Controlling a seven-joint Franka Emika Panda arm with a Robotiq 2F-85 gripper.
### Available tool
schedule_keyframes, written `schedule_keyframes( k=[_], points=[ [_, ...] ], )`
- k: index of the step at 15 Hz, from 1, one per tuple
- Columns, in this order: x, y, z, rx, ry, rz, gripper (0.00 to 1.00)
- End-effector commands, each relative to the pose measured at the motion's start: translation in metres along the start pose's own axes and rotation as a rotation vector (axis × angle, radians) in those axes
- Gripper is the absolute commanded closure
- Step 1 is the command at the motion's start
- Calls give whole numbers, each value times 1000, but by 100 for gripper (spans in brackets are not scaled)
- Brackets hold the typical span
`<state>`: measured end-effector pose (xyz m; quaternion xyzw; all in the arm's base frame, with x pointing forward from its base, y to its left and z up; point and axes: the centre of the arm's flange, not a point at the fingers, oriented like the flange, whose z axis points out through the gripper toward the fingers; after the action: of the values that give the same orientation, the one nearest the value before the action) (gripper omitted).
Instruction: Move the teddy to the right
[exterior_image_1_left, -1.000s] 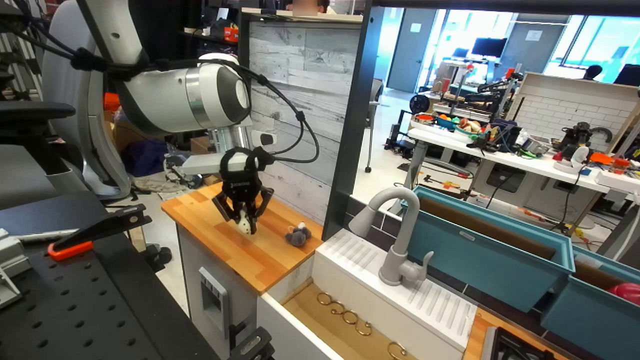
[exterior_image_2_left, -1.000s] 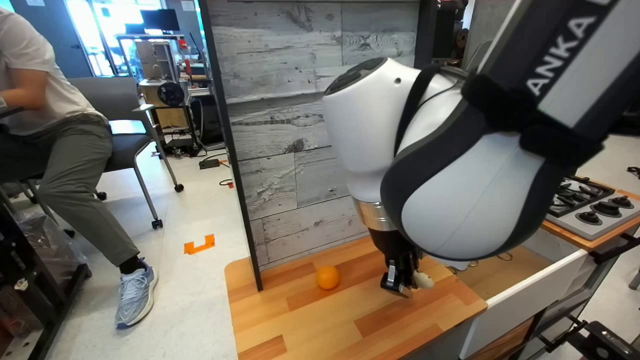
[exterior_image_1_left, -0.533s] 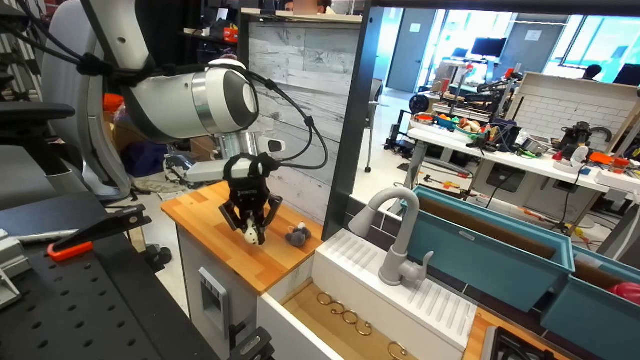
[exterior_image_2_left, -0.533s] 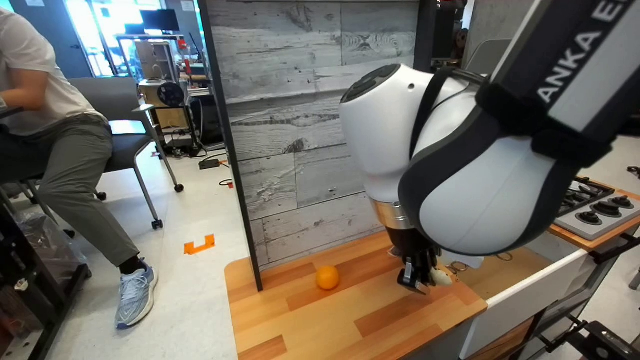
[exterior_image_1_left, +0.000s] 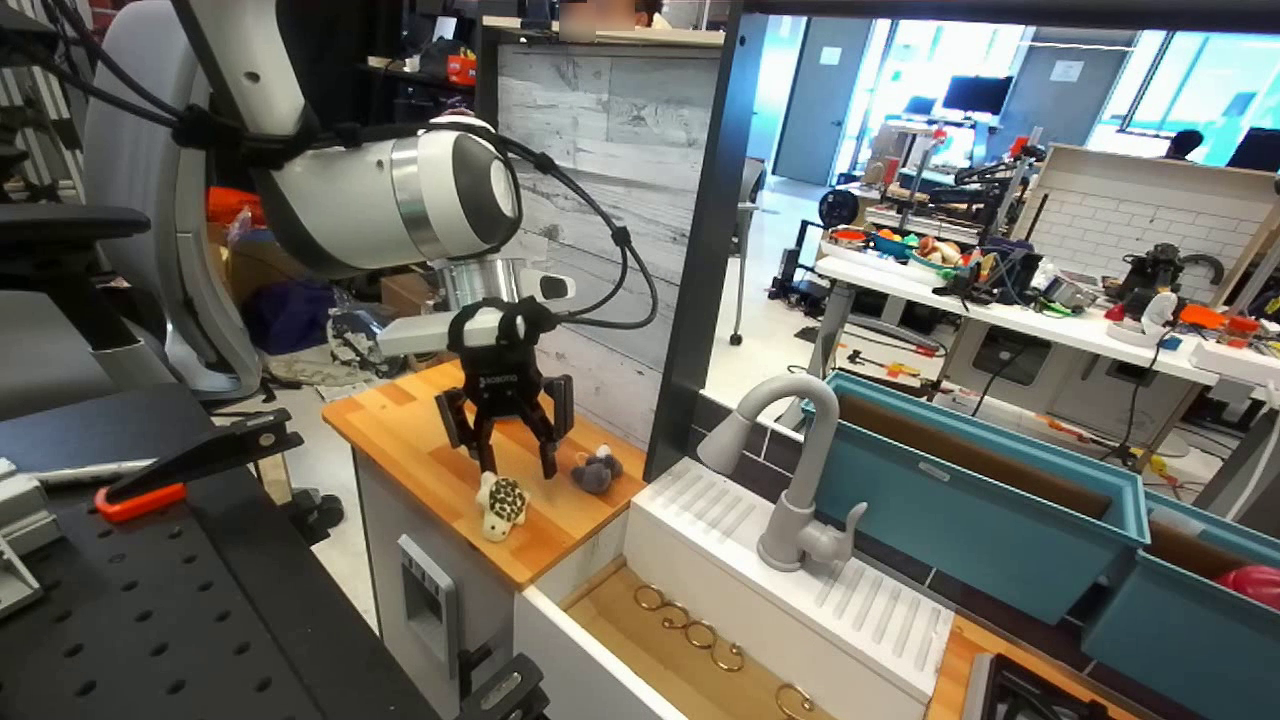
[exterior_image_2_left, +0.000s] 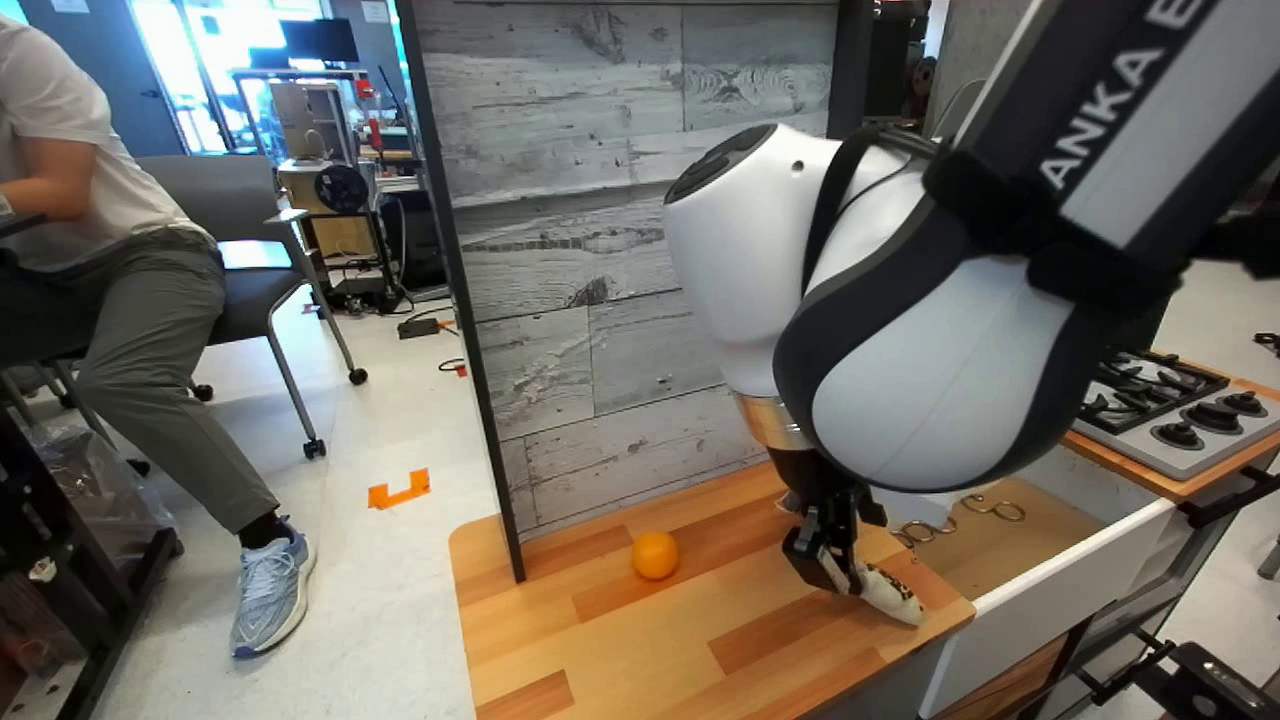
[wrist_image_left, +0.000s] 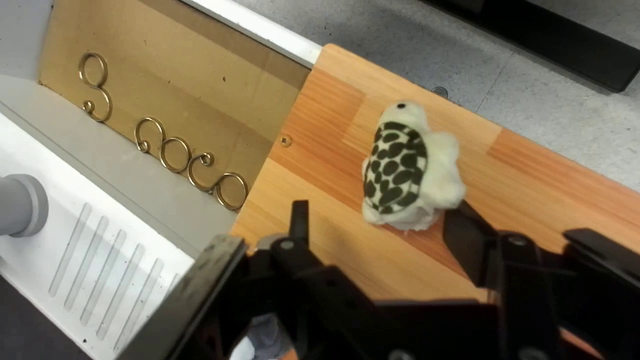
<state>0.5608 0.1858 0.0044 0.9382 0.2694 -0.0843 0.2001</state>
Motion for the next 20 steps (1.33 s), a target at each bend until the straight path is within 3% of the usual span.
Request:
schedule_keyframes(
  k=[1, 7, 12, 20],
  points=[
    [9, 1, -2, -2, -19, 16, 1],
    [7, -6, -37, 66, -39, 57, 0],
    [-13, -8, -87, 188, -88, 101, 0],
    [-35, 12, -154, 402, -9, 265, 0]
  ],
)
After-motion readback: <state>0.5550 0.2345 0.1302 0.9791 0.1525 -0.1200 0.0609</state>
